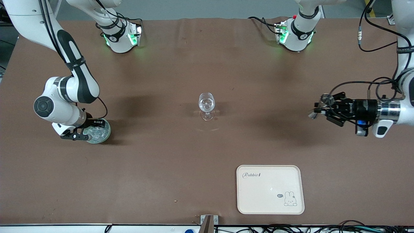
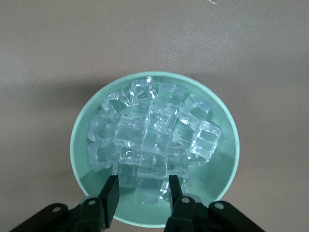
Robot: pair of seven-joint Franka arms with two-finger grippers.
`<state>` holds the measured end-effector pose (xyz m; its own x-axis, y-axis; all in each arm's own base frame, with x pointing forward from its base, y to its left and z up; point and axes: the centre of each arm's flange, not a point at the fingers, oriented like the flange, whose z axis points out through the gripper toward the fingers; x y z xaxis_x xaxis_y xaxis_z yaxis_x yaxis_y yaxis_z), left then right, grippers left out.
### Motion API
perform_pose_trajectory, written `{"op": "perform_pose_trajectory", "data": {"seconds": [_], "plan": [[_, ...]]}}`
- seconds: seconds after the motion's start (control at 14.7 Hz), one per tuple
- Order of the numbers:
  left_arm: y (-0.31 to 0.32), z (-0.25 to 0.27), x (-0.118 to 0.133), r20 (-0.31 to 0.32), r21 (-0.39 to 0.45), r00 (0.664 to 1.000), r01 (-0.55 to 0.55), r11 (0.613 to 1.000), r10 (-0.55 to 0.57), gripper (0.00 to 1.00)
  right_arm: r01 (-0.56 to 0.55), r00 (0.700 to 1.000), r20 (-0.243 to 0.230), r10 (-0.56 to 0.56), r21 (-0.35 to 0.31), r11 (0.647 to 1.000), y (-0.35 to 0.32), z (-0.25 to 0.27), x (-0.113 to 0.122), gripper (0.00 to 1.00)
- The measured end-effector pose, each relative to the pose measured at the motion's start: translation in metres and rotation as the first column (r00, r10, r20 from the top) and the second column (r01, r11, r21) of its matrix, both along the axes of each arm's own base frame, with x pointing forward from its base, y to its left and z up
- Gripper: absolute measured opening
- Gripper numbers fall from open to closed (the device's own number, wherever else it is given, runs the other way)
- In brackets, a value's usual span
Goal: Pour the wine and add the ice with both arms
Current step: 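Carry the metal jigger with the left gripper to the wine glass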
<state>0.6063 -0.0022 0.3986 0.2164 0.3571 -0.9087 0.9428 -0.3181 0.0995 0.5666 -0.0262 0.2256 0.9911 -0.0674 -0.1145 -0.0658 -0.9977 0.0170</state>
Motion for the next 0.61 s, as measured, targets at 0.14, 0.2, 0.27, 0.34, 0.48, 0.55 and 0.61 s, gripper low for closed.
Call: {"op": "perform_pose_trajectory", "data": {"seconds": [0.14,0.2,0.27,0.34,0.48,0.55,0.61], "plan": [[-0.042,0.006,0.0,0.005,0.031,0.998,0.055,0.998,-0.055,0.22,-0.001,1.0,-0.003,0.001,0.0,1.0,0.0,-0.004,-0.001,0.48],[-0.065,0.007,0.0,0.01,0.044,0.997,0.074,0.996,-0.075,0.22,-0.001,1.0,-0.006,0.001,0.0,1.0,0.001,-0.006,-0.002,0.48],[-0.089,0.009,0.001,0.015,0.052,0.996,0.084,0.995,-0.084,0.22,-0.001,1.0,-0.008,0.002,0.0,1.0,0.001,-0.007,-0.002,0.45],[-0.112,0.011,0.001,0.011,0.061,0.996,0.085,0.995,-0.086,0.22,-0.002,1.0,-0.007,0.002,0.001,1.0,0.001,-0.007,-0.002,0.45],[-0.157,0.015,0.001,-0.007,0.092,0.998,0.06,0.994,-0.06,0.22,-0.002,1.0,-0.007,0.002,0.0,1.0,0.001,-0.007,-0.002,0.31],[-0.179,0.016,-0.001,-0.015,0.11,0.999,0.041,0.993,-0.039,0.22,-0.002,1.0,-0.008,0.002,0.0,1.0,0.001,-0.008,-0.002,0.3],[-0.201,0.015,-0.004,-0.018,0.128,1.0,0.02,0.992,-0.018,0.22,-0.001,1.0,-0.008,0.001,0.0,1.0,0.001,-0.008,-0.002,0.23]]}}
